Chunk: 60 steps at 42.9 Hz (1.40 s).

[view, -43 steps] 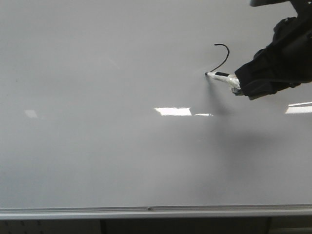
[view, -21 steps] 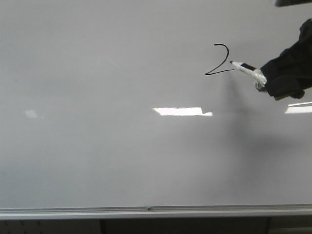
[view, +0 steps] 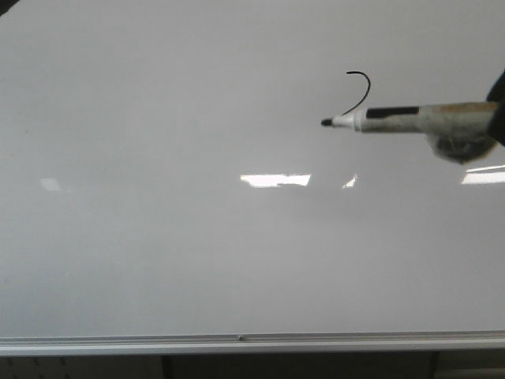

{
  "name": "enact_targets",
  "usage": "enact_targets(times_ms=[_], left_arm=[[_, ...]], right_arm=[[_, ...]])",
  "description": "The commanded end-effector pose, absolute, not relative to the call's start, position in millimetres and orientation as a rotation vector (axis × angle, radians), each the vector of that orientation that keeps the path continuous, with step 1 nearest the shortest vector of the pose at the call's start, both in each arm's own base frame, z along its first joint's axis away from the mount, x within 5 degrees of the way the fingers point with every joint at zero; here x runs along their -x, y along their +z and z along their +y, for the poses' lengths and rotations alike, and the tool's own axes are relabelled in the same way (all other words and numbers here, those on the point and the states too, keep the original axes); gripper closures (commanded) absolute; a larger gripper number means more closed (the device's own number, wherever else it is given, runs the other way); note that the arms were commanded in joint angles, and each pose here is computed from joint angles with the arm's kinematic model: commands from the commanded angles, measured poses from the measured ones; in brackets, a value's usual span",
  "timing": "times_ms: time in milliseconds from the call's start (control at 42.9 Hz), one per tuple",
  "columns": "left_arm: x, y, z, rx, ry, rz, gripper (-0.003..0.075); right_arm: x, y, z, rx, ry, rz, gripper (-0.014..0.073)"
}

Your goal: Write number 2 on whiteboard

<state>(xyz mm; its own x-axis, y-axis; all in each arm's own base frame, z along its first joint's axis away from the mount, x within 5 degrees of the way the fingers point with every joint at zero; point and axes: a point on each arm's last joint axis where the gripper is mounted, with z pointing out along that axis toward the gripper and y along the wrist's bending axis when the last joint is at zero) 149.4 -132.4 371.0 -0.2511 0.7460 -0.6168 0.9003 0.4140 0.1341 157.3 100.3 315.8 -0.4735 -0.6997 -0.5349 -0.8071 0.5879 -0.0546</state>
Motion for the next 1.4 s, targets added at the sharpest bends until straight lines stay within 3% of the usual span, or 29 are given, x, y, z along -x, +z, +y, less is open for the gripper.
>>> enact_targets(times_ms=[0, 280, 559, 769, 839, 1025, 1212, 1375], left_arm=[[-143, 389, -147, -1.427, -0.396, 1.955, 0.0195], [-136, 382, -198, -1.654, -0.485, 1.862, 0.0195], [-136, 363, -246, -1.803, -0.531, 1.828, 0.0195], [-140, 347, -261, -1.834, -0.559, 1.875, 0.0197], [-141, 346, -261, -1.835, -0.562, 1.878, 0.0232], [-141, 348, -263, -1.82, -0.571, 1.869, 0.044], [-141, 348, -263, -1.819, -0.571, 1.868, 0.0589], [-141, 348, -263, -1.819, -0.571, 1.868, 0.0675]], right_arm=[[-144, 333, 108, 1.372, 0.325, 2.21, 0.0655], [-131, 343, 128, 1.521, 0.556, 1.994, 0.0657], [-132, 345, 130, 1.508, 0.568, 1.963, 0.0657], [-133, 346, 130, 1.494, 0.561, 1.956, 0.0657], [-133, 346, 130, 1.494, 0.561, 1.956, 0.0657], [-133, 346, 130, 1.494, 0.561, 1.956, 0.0657], [-133, 346, 130, 1.495, 0.561, 1.956, 0.065], [-133, 345, 130, 1.496, 0.562, 1.958, 0.0545]])
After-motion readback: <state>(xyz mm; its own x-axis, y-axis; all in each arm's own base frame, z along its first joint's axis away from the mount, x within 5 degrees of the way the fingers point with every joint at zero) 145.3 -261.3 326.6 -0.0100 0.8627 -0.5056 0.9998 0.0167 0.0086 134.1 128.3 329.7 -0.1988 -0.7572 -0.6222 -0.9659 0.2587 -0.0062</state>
